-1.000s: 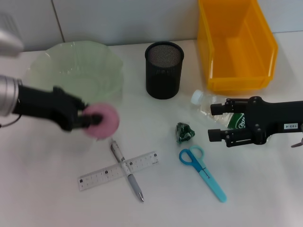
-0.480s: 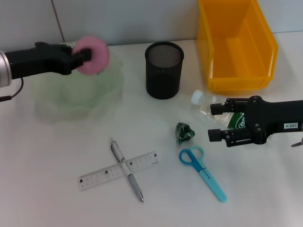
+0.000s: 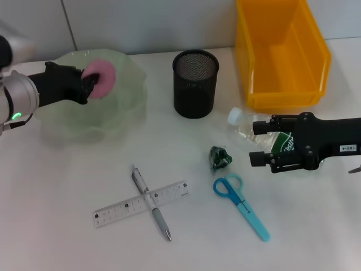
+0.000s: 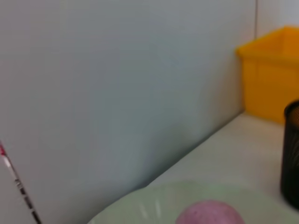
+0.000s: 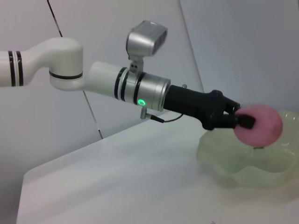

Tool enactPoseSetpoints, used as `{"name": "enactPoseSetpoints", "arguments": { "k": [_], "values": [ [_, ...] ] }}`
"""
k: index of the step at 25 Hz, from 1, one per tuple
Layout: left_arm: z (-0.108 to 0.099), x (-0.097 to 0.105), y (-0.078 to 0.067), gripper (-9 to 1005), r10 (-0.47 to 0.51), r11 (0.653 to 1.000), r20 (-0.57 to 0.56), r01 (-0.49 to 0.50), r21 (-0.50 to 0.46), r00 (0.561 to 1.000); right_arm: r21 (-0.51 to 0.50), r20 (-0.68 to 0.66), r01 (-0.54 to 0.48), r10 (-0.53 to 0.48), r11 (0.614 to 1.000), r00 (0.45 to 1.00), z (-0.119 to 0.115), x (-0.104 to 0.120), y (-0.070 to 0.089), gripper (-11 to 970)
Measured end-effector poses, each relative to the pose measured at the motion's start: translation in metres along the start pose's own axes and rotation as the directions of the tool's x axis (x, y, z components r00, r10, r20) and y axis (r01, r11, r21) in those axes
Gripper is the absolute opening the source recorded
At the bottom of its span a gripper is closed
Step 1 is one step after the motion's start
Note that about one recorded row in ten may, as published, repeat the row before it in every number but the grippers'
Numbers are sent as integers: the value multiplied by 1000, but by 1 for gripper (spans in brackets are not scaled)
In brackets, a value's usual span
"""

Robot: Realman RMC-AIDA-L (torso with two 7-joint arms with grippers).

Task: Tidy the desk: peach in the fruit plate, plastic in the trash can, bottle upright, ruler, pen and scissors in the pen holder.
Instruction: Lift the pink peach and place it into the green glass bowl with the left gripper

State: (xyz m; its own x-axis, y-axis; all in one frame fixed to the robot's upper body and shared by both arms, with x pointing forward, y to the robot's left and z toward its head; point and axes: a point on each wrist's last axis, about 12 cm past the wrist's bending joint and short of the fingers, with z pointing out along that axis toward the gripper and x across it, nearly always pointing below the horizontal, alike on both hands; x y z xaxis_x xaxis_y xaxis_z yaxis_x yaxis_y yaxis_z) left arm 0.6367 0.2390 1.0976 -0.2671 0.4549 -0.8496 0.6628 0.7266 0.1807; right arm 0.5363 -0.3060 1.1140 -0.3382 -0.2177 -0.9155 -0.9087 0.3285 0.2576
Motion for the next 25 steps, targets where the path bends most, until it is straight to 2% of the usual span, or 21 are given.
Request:
{"name": "enactPoseSetpoints", "arguments": {
  "k": [5,10,20,23,25],
  "values": [
    [4,1,-1,105,28,999,-24,-28,-24,999,6,-1,-1,1,1000,1000,0,0,-1,783],
    [5,0,0,70,13,999,-26,-13,-35,1000,8,-1,-3,3,1000,1000,0,0,-1,781],
    [6,-2,1,250,21,999,-41,-22,-37,999,11,-2,-4,4,1000,1000,0,0,-2,777],
    [6,-3,2,492,21,999,-40,-22,-38,999,10,-1,-5,5,1000,1000,1,0,-2,776],
    [6,-3,2,584,21,999,-40,-22,-38,999,10,-1,-5,5,1000,1000,1,-1,-2,775]
  ]
}}
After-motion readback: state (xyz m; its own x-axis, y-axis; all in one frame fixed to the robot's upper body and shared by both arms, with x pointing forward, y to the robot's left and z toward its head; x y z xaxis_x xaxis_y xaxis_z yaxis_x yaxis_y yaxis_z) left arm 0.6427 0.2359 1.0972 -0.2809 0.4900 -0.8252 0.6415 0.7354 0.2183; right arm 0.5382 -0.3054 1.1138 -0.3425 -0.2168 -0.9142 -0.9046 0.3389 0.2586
